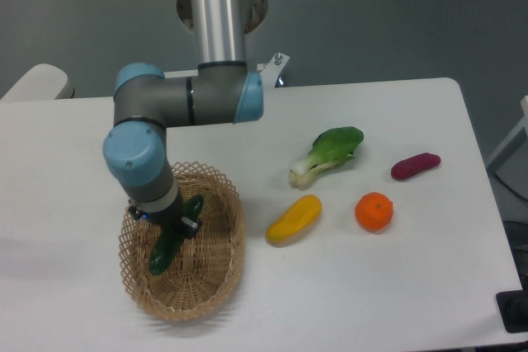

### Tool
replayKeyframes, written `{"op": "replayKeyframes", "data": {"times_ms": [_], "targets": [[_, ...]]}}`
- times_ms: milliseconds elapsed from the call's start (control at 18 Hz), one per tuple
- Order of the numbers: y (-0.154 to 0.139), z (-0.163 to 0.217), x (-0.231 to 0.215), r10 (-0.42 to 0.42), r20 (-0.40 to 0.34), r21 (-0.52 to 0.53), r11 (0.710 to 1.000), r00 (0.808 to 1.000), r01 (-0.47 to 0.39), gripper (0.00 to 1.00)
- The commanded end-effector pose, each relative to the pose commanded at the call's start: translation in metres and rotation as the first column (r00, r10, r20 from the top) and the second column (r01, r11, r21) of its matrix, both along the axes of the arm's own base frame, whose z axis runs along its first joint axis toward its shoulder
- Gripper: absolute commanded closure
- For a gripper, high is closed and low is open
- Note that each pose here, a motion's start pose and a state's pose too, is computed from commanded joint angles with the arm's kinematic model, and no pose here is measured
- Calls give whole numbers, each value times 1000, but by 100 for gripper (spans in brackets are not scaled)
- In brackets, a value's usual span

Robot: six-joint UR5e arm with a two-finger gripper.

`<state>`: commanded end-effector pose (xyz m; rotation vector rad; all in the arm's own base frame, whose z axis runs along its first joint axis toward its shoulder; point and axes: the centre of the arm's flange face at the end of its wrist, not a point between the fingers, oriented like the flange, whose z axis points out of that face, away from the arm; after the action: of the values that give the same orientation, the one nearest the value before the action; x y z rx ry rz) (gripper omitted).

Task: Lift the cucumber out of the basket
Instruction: 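Lift the green cucumber up out of the basket, then carry the held cucumber away from the basket toward the yellow pepper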

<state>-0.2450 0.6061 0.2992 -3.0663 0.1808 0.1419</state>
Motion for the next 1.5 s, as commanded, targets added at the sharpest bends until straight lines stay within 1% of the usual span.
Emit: {"op": "replayKeyframes", "data": {"times_ms": [167,389,611,833,1056,1500], "targets": [[-8,27,-41,-23,-2,-10,1000,1000,23,85],[-26,50,-87,-51,2,-32,998,999,51,85],[-56,62,-123,-84,-8,-36,996,996,84,85],[-83,65,-152,-110,6,-56,992,994,110,85],[-96,67,-167,-126,5,-60,990,992,127,85],[-95,71,-169,-137,0,-52,989,991,137,85]]}}
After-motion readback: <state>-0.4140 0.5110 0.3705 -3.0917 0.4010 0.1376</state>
